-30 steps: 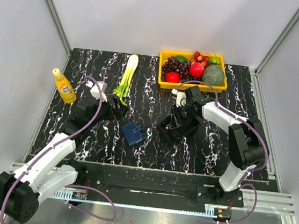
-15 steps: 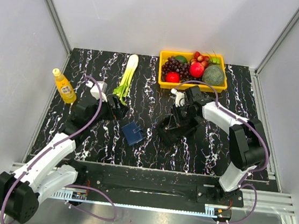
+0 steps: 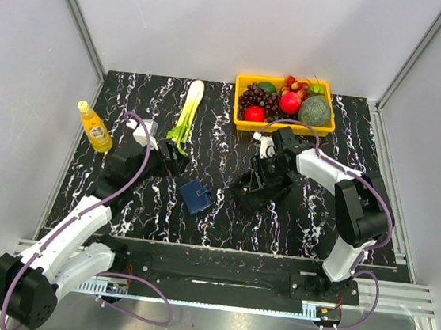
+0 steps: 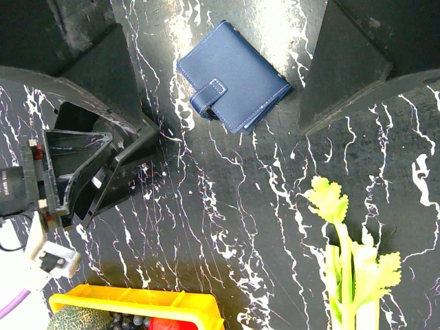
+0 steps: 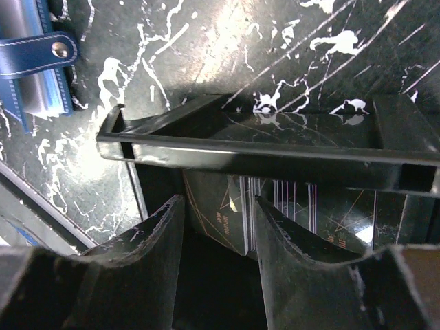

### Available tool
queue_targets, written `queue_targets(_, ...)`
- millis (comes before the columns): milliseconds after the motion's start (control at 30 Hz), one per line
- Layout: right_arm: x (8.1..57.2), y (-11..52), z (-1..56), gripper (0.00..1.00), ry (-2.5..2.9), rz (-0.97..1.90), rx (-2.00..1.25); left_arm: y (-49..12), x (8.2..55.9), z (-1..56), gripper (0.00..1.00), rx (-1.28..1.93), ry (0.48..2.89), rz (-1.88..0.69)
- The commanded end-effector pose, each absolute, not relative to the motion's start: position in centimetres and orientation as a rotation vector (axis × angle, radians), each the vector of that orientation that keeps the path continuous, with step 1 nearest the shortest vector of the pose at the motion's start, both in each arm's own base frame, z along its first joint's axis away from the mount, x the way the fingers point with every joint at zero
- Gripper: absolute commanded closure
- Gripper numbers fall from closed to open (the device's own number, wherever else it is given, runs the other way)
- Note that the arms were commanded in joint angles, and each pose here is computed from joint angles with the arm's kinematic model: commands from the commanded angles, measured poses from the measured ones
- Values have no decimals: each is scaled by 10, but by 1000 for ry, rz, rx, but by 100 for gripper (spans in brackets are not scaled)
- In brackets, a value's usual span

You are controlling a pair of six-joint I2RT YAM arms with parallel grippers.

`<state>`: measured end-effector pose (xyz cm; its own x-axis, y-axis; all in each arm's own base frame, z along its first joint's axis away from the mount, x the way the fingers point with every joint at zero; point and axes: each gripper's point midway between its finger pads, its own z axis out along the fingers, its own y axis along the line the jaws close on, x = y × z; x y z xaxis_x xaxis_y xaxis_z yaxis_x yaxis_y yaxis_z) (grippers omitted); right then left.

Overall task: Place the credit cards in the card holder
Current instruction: Pick up the credit card from the storage box.

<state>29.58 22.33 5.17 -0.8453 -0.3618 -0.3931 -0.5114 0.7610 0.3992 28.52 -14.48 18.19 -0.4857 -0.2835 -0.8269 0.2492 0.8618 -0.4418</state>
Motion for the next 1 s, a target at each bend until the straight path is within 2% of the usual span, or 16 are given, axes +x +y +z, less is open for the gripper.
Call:
queue_targets(0, 303, 222, 47, 50, 2674, 686, -676, -148, 288, 195, 1, -16, 1925, -657)
queue_targets(233, 296, 227, 46, 52, 2679, 751, -689, -148, 290, 194, 1, -15, 1931, -652)
queue_targets(400, 291, 232, 54, 62, 2654, 814, -717, -149, 290, 192, 1, -18, 1932, -659)
queue_targets(633, 289, 243, 76, 68, 2587, 907, -743, -162, 289, 189, 1, 24, 1958, -726)
queue_targets(767, 287, 247, 79, 72, 2579, 945, -749, -183, 283, 177, 1, 45, 2019, -790)
queue_targets(967, 284, 251, 84, 71, 2562, 997, -761, -245, 253, 159, 2, 122, 2136, -961)
